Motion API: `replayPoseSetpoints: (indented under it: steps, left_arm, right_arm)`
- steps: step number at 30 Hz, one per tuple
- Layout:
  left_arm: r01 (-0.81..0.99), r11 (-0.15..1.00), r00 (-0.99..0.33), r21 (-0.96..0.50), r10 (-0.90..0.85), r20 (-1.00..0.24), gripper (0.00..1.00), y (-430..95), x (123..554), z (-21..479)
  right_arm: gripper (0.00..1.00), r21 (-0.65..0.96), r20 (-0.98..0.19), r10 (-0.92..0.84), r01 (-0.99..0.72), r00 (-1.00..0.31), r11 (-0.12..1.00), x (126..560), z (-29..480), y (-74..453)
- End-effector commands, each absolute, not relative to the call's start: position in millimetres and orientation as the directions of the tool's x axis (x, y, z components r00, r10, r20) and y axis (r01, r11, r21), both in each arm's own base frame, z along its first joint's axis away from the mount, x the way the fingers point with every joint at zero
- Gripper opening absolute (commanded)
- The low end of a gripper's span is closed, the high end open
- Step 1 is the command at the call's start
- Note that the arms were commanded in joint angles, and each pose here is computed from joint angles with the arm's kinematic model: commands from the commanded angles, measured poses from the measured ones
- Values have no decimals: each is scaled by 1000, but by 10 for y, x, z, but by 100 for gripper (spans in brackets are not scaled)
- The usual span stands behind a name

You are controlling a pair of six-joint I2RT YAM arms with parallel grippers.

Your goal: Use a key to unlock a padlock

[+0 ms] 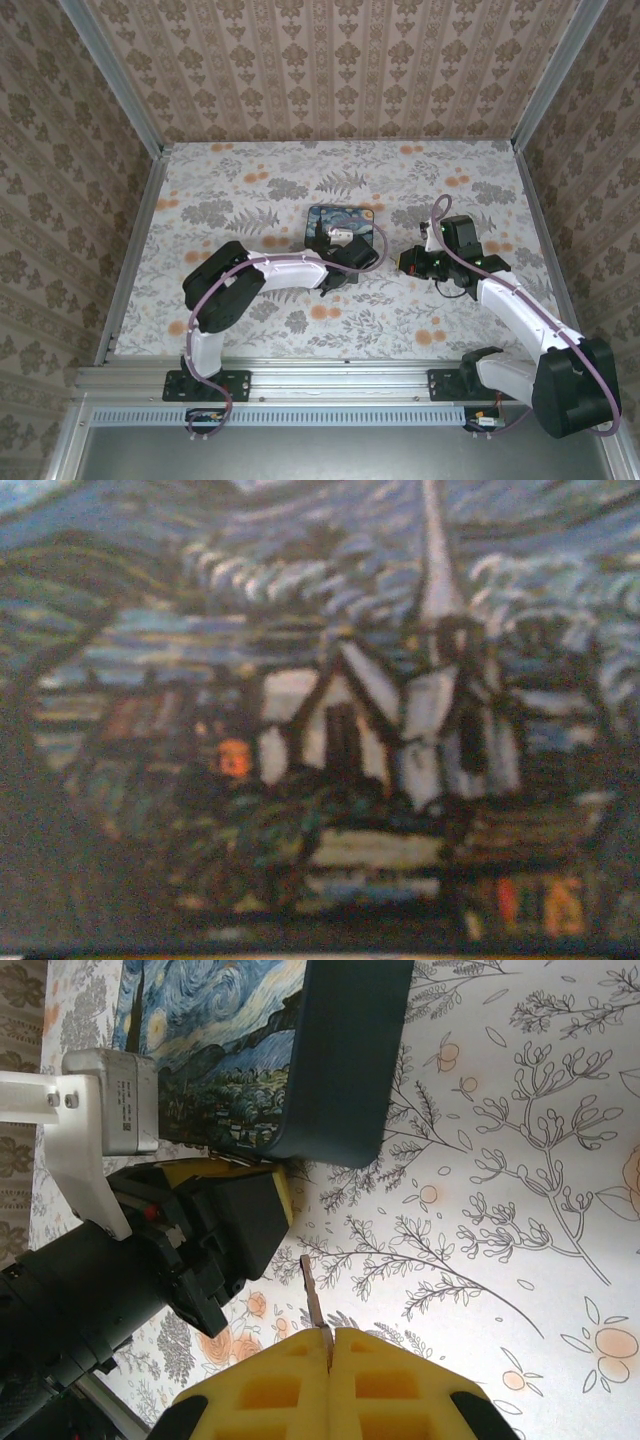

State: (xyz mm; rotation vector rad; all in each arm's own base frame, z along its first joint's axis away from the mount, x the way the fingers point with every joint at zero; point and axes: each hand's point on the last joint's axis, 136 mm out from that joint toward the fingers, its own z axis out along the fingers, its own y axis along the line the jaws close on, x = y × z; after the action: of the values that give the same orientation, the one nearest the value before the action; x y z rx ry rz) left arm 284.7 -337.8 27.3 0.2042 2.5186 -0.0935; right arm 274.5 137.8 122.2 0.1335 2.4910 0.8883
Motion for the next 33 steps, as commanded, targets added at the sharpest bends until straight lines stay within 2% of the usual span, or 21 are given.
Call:
replayPoseSetpoints:
  steps: [1, 5, 9, 14, 20, 24, 29, 33]
  left_arm:
    - [151, 988, -805, -1, 123, -580, 33, -3387, 2884, 250]
    - [145, 989, -803, 1, 118, -584, 26, -3362, 2882, 291]
    - [153, 988, -824, 25, 141, -549, 24, -3330, 2821, 357]
    - [215, 977, -899, -6, 195, -392, 19, -3322, 2539, 504]
    - [293, 956, -927, 15, 287, -241, 17, -3119, 2282, 957]
    - [290, 956, -949, -42, 281, -144, 18, -3059, 2116, 1220]
    - [302, 953, -951, -21, 300, -71, 18, -2988, 1964, 1507]
    - [237, 969, -971, -76, 238, 10, 18, -2975, 1900, 1603]
  right_arm:
    - [0, 626, -421, 238, -90, -875, 775, 2739, 1227, 1395]
    - [0, 624, -417, 238, -86, -877, 777, 2725, 1214, 1386]
    - [0, 618, -421, 231, -91, -877, 781, 2707, 1237, 1377]
    - [0, 584, -444, 187, -124, -876, 803, 2681, 1351, 1350]
    - [0, 561, -472, 160, -156, -867, 813, 2741, 1450, 1348]
    - [0, 564, -484, 152, -174, -862, 807, 2789, 1490, 1371]
    - [0, 567, -493, 133, -202, -860, 799, 2784, 1521, 1401]
    - [0, 578, -492, 133, -208, -861, 789, 2779, 1548, 1424]
